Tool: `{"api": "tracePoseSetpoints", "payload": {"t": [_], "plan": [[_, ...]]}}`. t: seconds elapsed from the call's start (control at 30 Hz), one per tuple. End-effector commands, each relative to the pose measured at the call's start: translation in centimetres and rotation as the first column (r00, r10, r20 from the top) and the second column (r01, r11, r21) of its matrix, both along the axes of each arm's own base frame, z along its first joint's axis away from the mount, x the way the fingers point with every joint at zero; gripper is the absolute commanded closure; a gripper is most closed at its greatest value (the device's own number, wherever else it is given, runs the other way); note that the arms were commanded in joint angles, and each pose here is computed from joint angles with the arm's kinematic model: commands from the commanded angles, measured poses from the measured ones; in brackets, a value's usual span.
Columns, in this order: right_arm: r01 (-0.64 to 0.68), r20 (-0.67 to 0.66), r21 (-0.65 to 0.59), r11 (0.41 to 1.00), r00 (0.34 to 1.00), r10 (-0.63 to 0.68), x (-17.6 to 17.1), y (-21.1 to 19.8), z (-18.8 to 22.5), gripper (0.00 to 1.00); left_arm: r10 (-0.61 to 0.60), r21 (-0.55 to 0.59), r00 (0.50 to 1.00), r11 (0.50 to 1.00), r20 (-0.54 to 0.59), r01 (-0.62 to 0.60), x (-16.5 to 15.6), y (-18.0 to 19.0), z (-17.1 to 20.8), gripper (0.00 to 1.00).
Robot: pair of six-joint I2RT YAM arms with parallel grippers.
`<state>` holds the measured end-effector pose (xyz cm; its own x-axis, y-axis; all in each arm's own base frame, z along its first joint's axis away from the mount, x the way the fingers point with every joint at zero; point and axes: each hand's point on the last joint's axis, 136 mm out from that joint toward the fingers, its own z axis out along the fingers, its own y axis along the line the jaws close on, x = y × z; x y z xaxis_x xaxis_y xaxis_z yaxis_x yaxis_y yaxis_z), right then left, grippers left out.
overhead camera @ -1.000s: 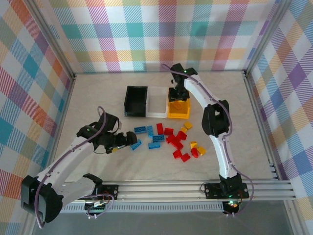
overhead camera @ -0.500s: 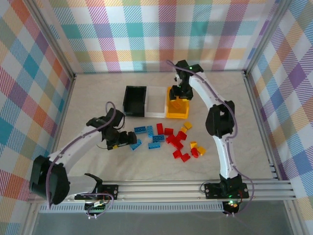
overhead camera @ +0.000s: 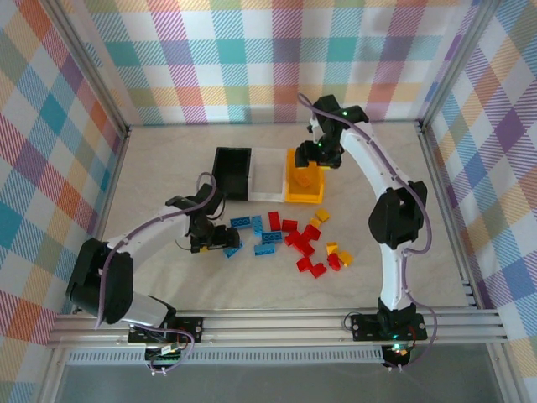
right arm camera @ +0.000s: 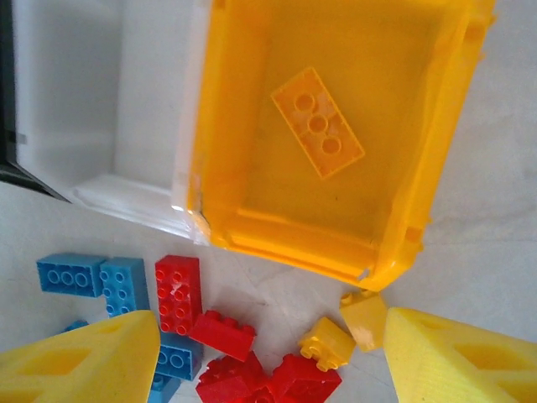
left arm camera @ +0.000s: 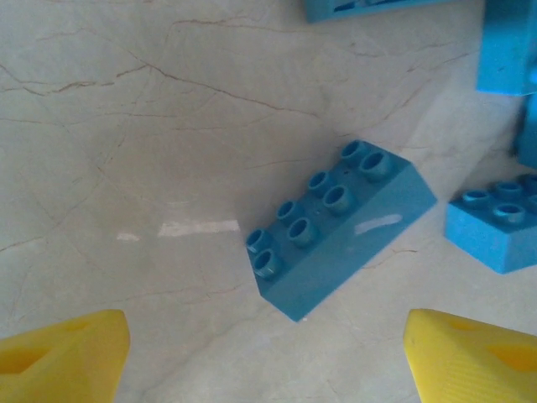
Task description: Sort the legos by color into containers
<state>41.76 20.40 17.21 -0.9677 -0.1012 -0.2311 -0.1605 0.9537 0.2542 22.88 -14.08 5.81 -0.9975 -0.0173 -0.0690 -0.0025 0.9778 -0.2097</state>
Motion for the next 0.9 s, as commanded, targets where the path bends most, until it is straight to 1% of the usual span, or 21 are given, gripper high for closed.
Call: {"api": "tracePoseSetpoints", "payload": {"t": [0.0,0.13,0.33,0.47,0.53,0.6,0.77,0.8,0.87], "plan": [[0.035,-0.009,0.060,0.998,0.999,-0.034,-2.5,-0.5,1.2,0.29,-0.050,0.026,0.998,0.998,0.023,0.049,1.1,-0.3,0.0,0.15],[0.051,-0.078,0.027,0.998,0.996,-0.049,-5.8,-1.8,-0.9,0.29,-0.063,0.008,0.998,0.998,0.009,0.063,1.3,-0.9,-0.7,0.17],[0.075,-0.103,0.016,0.997,0.992,-0.073,-9.6,-3.4,-1.5,0.29,-0.098,0.016,0.995,0.995,-0.022,0.098,1.4,-1.3,-2.1,0.24],[0.094,-0.107,0.028,0.995,0.990,-0.091,-11.0,-3.8,-1.4,0.29,-0.111,0.016,0.993,0.994,-0.036,0.111,1.9,-1.8,-3.1,0.29],[0.101,-0.108,0.035,0.994,0.989,-0.097,-11.4,-3.9,-1.2,0.29,-0.116,0.005,0.992,0.993,-0.042,0.116,2.3,-2.3,-3.4,0.35],[0.104,-0.108,0.032,0.994,0.989,-0.100,-11.6,-4.0,-1.2,0.29,-0.128,0.005,0.990,0.992,-0.052,0.128,2.3,-2.7,-3.8,0.37],[0.099,-0.108,0.025,0.995,0.990,-0.096,-11.9,-4.2,-1.4,0.29,-0.151,0.017,0.987,0.988,-0.060,0.152,1.7,-3.3,-4.0,0.37],[0.098,-0.111,0.027,0.995,0.989,-0.094,-12.0,-4.2,-1.4,0.29,-0.144,0.010,0.988,0.989,-0.047,0.145,1.6,-3.3,-3.7,0.36],[0.098,-0.117,0.034,0.995,0.989,-0.093,-12.0,-4.1,-1.6,0.29,-0.127,-0.002,0.992,0.992,-0.016,0.127,1.7,-3.4,-3.0,0.29]]}}
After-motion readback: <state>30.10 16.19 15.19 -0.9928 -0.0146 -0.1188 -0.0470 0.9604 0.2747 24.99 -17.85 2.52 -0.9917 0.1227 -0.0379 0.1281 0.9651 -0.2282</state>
